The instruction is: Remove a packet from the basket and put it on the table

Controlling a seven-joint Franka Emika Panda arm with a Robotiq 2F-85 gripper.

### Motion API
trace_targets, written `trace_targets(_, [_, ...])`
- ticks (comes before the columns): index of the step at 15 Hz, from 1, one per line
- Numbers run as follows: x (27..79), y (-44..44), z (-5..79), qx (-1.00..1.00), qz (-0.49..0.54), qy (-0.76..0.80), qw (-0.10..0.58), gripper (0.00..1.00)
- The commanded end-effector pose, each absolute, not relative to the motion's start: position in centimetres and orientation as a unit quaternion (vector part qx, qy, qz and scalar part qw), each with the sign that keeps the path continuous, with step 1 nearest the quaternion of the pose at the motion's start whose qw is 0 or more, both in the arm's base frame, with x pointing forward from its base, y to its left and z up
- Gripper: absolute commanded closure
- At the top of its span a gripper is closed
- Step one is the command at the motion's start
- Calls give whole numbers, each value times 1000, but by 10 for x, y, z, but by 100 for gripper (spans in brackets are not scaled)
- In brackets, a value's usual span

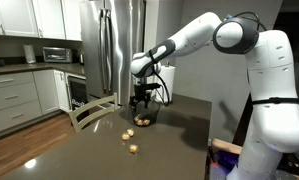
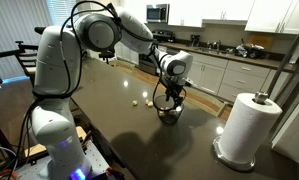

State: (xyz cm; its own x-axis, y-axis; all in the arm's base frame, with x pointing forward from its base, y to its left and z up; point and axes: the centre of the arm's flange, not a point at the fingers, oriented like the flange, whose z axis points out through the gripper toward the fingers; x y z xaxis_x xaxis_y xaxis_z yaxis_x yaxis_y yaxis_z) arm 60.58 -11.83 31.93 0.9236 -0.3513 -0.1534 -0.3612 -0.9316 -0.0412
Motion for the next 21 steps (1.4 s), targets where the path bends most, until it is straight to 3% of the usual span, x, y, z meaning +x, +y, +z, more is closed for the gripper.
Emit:
trace_targets(1, [610, -126, 307, -978, 88, 183, 35, 0])
trace_targets(21, [619, -136, 276, -983, 31, 177, 23, 0])
